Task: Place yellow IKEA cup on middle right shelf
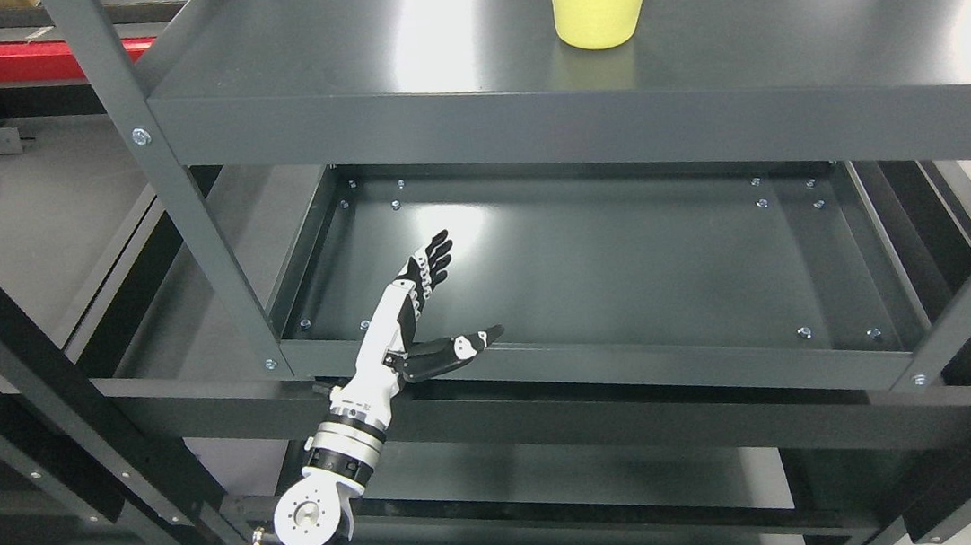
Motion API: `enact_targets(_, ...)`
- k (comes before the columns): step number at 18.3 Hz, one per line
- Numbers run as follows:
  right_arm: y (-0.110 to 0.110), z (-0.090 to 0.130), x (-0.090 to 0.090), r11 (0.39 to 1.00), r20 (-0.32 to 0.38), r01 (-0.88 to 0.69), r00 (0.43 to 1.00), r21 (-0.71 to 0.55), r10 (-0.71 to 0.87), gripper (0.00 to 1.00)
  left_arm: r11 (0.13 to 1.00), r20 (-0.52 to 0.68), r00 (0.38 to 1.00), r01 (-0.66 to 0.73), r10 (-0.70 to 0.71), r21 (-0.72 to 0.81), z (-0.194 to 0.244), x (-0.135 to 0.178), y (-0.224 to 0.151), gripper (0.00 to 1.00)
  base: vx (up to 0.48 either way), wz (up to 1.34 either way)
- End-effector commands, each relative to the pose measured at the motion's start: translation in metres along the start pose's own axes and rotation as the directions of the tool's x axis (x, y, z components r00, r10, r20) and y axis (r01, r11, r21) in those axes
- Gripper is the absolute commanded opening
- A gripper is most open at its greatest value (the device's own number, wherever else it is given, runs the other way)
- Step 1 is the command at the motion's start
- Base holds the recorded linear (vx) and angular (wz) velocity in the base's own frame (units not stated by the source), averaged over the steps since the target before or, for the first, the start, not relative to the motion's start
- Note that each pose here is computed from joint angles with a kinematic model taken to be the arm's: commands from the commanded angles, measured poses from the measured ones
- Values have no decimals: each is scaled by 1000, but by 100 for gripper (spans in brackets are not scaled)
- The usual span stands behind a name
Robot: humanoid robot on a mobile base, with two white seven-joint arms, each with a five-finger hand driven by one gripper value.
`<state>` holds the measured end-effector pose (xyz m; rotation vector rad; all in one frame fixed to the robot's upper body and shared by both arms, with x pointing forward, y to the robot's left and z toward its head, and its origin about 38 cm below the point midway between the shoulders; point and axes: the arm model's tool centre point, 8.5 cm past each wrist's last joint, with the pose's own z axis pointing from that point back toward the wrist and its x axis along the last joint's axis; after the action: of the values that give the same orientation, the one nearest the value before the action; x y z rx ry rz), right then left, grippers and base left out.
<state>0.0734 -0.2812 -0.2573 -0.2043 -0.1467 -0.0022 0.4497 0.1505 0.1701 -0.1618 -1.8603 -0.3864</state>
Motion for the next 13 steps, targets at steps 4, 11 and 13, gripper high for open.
enact_targets(4, -10, -1, -9, 1000, -15, 3, 1000, -12, -3, 99, 998, 75, 997, 7, -11, 59, 7, 36, 23, 99, 0, 0)
enact_targets(11, -10, -1, -9, 1000, -15, 3, 1000, -12, -3, 99, 997, 85, 996, -5, -1, 73, 15, 56, 22, 99, 0, 0)
enact_targets(13, -10, -1, -9, 1000, -15, 3, 1000, -12, -3, 99, 997, 62, 998, -13, 8, 75, 24, 47, 19, 99, 0, 0)
